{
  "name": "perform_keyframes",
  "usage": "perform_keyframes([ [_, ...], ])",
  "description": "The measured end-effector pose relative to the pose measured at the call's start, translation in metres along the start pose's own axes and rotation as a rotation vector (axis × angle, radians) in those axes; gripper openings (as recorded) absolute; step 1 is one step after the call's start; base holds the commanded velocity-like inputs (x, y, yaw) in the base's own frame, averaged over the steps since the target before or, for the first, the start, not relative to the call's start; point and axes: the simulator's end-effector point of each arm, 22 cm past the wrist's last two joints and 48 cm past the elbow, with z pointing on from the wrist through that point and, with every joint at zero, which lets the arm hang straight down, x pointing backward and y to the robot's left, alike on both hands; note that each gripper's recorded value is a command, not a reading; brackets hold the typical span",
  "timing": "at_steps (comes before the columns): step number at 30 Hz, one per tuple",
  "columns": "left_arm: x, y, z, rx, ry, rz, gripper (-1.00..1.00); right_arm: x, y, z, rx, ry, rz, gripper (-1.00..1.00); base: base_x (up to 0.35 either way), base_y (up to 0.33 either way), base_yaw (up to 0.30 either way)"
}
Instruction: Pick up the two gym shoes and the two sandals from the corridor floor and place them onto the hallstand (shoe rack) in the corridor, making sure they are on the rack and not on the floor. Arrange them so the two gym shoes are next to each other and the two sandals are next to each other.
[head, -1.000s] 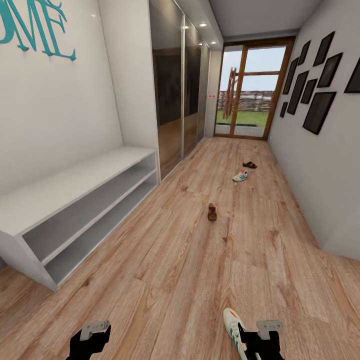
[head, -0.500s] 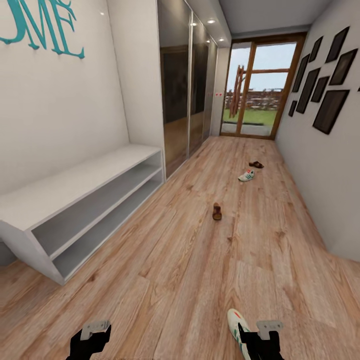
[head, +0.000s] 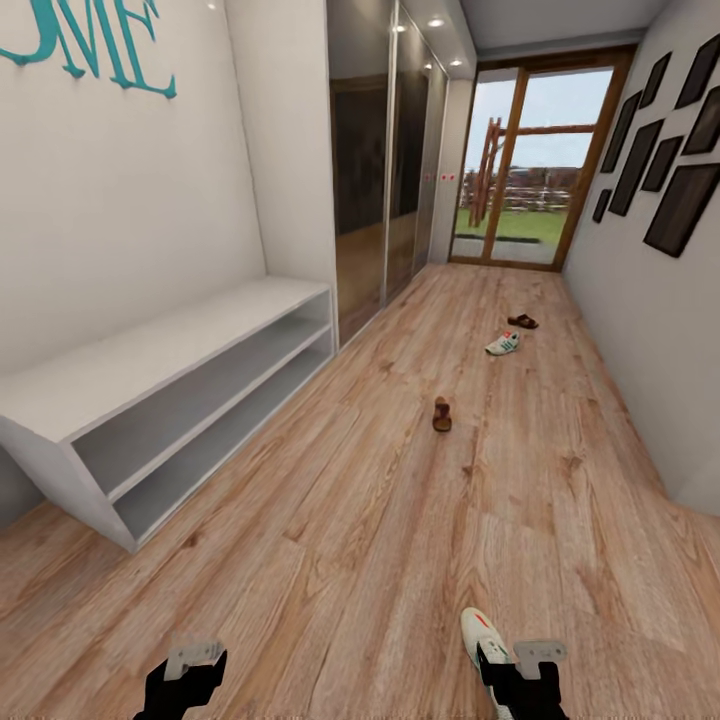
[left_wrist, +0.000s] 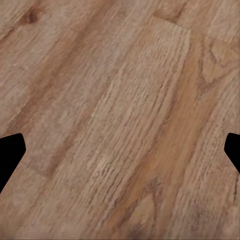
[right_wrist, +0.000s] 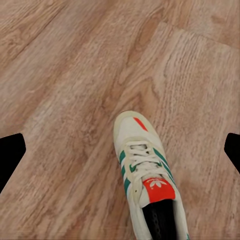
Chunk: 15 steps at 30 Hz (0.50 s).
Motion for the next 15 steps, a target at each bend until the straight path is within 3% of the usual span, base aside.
perform_keyframes([
  [12,0.022,-0.002,0.020,0.002,0.008,0.001,1.00,0.033,0.002,0.013,0.002,0.018,0.000,1.00,0.000,0.000,0.003],
  [15,0.005,-0.006,0.030,0.007,-0.029,-0.001,1.00,0.041,0.002,0.017,0.003,0.023,0.000,1.00,0.000,0.000,0.000],
])
